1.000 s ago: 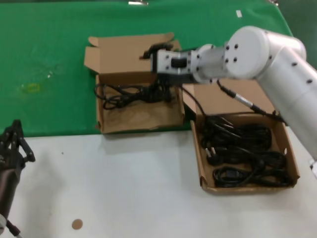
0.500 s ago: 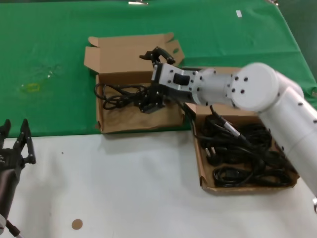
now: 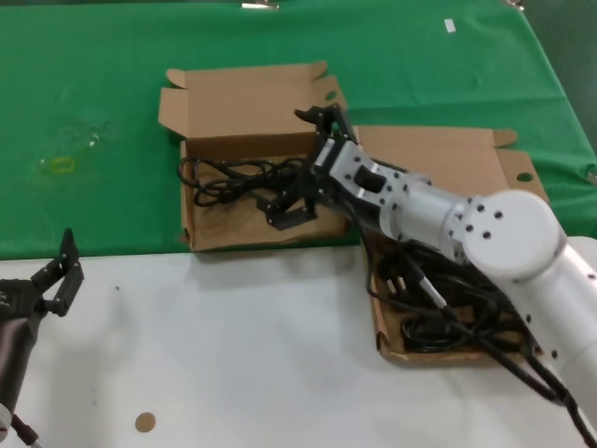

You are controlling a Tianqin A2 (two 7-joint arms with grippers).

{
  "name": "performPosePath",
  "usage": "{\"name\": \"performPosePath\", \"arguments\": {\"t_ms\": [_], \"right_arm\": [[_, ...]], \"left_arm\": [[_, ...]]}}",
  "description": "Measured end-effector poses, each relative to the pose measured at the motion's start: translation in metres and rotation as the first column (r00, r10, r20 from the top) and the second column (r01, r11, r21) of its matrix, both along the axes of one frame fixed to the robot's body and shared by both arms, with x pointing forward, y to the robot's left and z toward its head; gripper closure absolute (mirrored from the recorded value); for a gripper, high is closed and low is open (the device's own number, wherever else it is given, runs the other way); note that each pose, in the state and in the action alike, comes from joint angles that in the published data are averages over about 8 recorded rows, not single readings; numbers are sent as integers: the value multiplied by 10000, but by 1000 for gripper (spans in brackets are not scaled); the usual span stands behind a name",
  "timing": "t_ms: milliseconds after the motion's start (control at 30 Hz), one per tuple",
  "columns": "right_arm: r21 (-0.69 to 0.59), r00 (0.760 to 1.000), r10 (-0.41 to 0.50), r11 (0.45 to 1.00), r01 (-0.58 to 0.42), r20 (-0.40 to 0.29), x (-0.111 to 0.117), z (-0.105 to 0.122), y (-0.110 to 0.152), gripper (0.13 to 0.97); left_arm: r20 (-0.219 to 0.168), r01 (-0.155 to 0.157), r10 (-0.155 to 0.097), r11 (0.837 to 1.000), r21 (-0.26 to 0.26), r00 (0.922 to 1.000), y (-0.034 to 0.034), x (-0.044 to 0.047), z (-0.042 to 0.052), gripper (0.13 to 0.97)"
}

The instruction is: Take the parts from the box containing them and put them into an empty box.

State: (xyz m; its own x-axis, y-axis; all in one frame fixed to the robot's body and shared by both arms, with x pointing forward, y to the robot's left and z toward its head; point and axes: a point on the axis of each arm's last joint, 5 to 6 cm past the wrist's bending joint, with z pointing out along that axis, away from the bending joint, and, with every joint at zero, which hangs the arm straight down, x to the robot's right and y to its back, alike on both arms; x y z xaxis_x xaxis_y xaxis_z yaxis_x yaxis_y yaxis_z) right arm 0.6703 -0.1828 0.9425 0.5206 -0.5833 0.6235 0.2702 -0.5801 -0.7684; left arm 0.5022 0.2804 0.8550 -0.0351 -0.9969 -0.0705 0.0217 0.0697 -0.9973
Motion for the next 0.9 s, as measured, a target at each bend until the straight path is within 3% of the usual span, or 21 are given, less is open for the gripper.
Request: {"name": "performPosePath", "arguments": {"t_ms": [67, 200, 500, 767, 900], "right_arm": [[360, 9998, -184, 9992, 184, -18, -56, -56, -30, 165], [1050, 9983, -571, 9928, 576, -79, -171, -163, -93, 141], [2458, 9877, -1529, 9566, 1563, -331, -446, -380, -258, 130], [3521, 9673, -2442, 9013, 2524, -684, -716, -548, -426, 130], [3983, 9524, -2911, 8660, 3023, -900, -859, -621, -515, 130]], "left_arm": [[0, 0, 0, 10000, 0, 10000, 0, 0, 0, 564], [0, 0, 0, 10000, 0, 10000, 0, 0, 0, 564], [0, 0, 0, 10000, 4, 10000, 0, 0, 0, 350], [0, 0, 0, 10000, 3, 10000, 0, 0, 0, 208], [0, 0, 0, 10000, 2, 10000, 0, 0, 0, 182]]}}
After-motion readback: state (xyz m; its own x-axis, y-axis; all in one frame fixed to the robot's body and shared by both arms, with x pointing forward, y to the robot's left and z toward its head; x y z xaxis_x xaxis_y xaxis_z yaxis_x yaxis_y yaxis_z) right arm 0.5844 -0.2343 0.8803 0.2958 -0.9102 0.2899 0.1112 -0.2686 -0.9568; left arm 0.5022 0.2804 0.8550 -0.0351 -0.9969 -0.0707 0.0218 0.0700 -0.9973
